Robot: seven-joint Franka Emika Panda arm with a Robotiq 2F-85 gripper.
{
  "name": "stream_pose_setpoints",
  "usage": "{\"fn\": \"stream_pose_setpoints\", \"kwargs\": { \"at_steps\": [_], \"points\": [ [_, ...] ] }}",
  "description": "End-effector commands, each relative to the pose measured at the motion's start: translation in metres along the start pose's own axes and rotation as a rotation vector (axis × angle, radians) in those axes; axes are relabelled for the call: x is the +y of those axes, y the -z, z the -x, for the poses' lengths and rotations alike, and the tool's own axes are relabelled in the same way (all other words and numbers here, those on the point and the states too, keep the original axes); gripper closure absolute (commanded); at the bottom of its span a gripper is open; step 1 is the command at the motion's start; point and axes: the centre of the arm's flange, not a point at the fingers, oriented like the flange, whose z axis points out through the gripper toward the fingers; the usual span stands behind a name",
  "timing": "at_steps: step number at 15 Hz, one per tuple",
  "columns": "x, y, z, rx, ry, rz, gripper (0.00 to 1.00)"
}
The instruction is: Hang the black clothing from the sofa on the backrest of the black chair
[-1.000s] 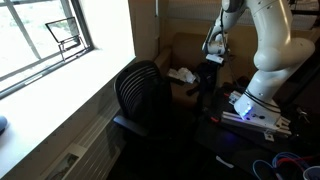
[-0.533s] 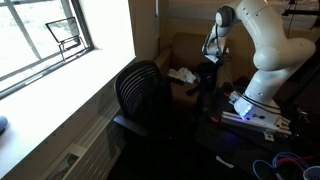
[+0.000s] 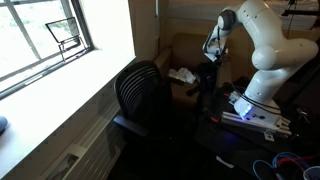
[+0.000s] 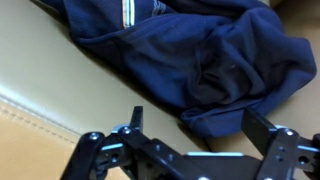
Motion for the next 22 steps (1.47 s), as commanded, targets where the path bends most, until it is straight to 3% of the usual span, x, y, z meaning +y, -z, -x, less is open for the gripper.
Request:
{"fn": "stream_pose_setpoints", "kwargs": {
  "at_steps": [1,5,7,9,10,14,16,19,21,22],
  "points": [
    [-0.011,-0.020,0.036,0.099,-0.171,-0.043,0.00],
    [-0.037,-0.039,0.046,0.108,-0.092,-0.066,0.00],
    [-0.048,-0.054,0.035,0.156,0.000,-0.099,0.00],
    [-0.057,-0.065,0.020,0.171,0.028,-0.083,0.00],
    [-0.037,-0.039,0.040,0.152,0.000,-0.074,0.00],
    [-0.038,-0.053,0.027,0.174,0.021,-0.082,0.00],
    [-0.047,-0.075,0.030,0.136,0.169,-0.136,0.00],
    [-0.070,-0.110,0.040,0.055,0.305,-0.140,0.00],
    [-0.083,-0.135,0.047,-0.010,0.372,-0.052,0.00],
    [-0.054,-0.095,0.056,0.035,0.308,-0.094,0.00]
  ]
}}
